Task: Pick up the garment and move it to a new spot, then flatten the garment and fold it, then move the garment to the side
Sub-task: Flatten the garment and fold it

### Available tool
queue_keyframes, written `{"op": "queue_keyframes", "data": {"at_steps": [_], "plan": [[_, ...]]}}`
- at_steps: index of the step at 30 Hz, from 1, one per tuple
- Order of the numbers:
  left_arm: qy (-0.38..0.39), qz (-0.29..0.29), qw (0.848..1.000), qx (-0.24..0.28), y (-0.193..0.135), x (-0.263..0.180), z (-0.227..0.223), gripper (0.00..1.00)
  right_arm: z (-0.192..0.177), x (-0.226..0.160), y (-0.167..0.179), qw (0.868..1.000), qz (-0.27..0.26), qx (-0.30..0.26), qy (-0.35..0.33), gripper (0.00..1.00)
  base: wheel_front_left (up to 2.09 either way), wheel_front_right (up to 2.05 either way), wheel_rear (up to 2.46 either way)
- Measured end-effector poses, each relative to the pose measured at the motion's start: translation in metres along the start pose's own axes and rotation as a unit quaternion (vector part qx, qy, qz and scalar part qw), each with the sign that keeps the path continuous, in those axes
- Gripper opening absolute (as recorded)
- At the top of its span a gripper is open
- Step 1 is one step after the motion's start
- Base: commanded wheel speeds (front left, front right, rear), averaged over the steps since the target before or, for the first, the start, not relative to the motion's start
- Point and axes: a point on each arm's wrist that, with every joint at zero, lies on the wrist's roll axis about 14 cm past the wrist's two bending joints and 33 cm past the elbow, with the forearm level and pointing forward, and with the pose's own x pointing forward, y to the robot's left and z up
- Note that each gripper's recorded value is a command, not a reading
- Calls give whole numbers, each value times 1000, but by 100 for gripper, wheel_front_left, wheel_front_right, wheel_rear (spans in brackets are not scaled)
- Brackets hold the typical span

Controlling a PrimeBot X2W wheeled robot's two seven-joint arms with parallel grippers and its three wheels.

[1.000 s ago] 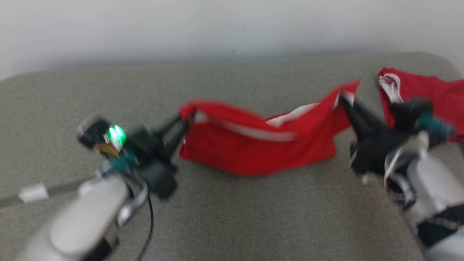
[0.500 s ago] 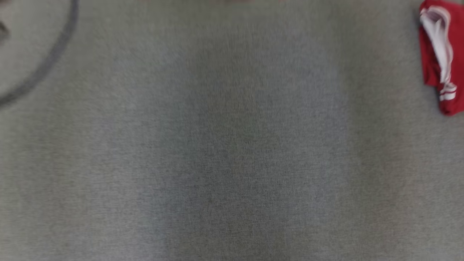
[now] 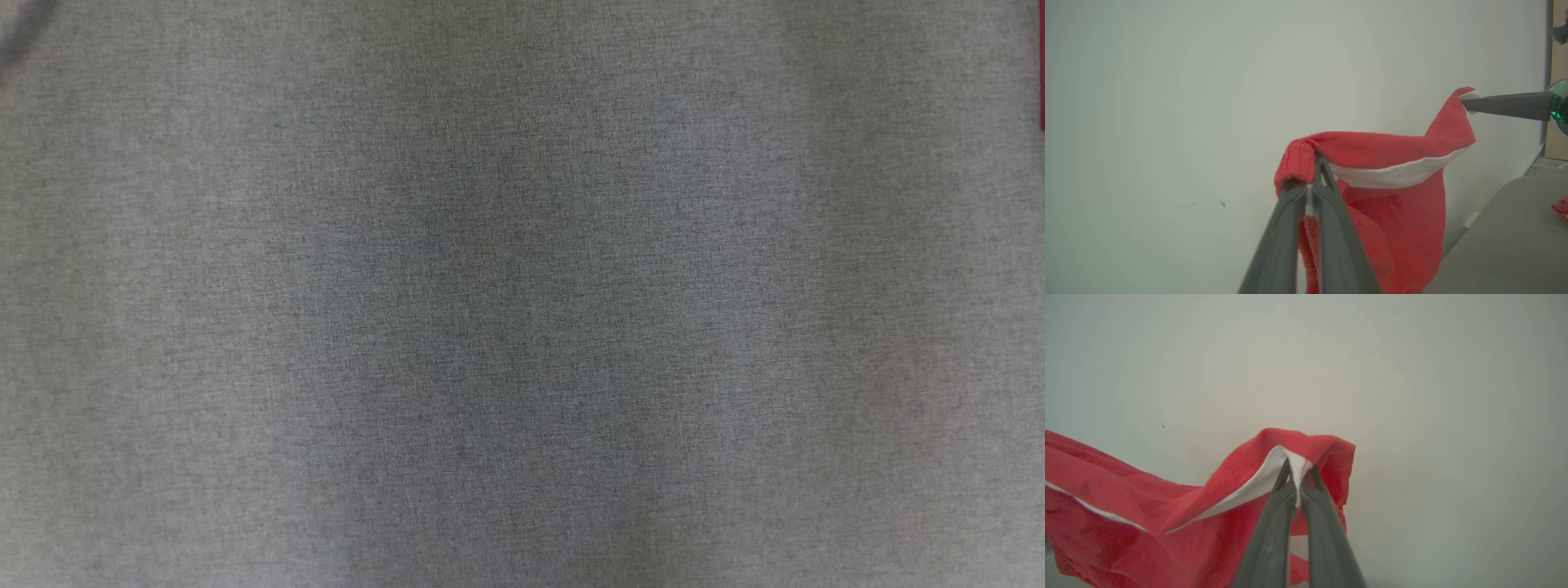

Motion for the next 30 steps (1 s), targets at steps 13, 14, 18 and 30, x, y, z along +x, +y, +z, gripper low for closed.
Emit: {"op": "queue_keyframes", "data": {"at_steps": [13, 14, 18, 30], "plan": [[81, -17, 981, -175, -90, -109, -90, 0, -154, -122, -14, 991, 13, 25, 133, 0, 0, 0, 0], [92, -13, 976, -197, -109, -133, -94, 0, -174, -154, -13, 987, 12, 39, 157, 0, 0, 0, 0], [127, -18, 963, -238, -159, -184, -103, 0, -203, -218, -12, 978, -3, 73, 198, 0, 0, 0, 0], [207, 12, 937, -281, -235, -288, -108, 0, -232, -349, 14, 958, -42, 125, 253, 0, 0, 0, 0]]}}
